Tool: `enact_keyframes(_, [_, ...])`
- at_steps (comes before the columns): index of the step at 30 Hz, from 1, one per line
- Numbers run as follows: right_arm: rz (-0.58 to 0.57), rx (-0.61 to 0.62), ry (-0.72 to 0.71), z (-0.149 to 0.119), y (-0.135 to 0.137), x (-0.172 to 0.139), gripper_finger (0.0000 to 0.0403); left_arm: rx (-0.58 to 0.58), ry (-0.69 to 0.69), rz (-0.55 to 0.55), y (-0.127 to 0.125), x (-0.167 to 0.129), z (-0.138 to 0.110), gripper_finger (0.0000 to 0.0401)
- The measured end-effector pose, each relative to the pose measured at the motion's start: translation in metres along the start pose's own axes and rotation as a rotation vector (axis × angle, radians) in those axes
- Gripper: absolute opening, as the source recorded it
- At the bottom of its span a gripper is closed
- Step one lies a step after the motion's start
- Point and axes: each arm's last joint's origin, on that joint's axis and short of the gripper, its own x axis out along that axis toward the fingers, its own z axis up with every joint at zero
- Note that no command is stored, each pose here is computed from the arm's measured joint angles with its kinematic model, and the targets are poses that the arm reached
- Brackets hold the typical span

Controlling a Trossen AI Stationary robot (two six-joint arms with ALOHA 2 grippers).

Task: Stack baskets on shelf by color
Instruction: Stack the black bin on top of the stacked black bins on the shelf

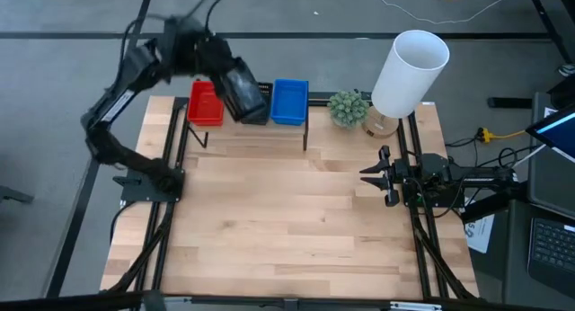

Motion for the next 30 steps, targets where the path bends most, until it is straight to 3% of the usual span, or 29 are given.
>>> enact_keyframes(6, [0.0, 0.0, 0.0, 0.0, 0.0, 0.0, 0.0094, 0.076, 0.037, -0.168, 0.056, 0.063, -0.025, 0.0])
enact_keyframes(9, [0.0, 0.0, 0.0, 0.0, 0.0, 0.0, 0.0094, 0.049, 0.0, -0.319, 0.072, 0.095, -0.038, 0.0])
enact_keyframes(12, [0.0, 0.0, 0.0, 0.0, 0.0, 0.0, 0.0094, 0.033, 0.006, -0.373, 0.081, 0.116, -0.049, 0.0])
enact_keyframes(16, [0.0, 0.0, 0.0, 0.0, 0.0, 0.0, 0.0094, 0.026, 0.049, -0.412, 0.081, 0.131, -0.058, 0.0])
enact_keyframes(30, [0.0, 0.0, 0.0, 0.0, 0.0, 0.0, 0.0094, 0.117, 0.049, -0.495, 0.059, 0.131, -0.05, 0.0])
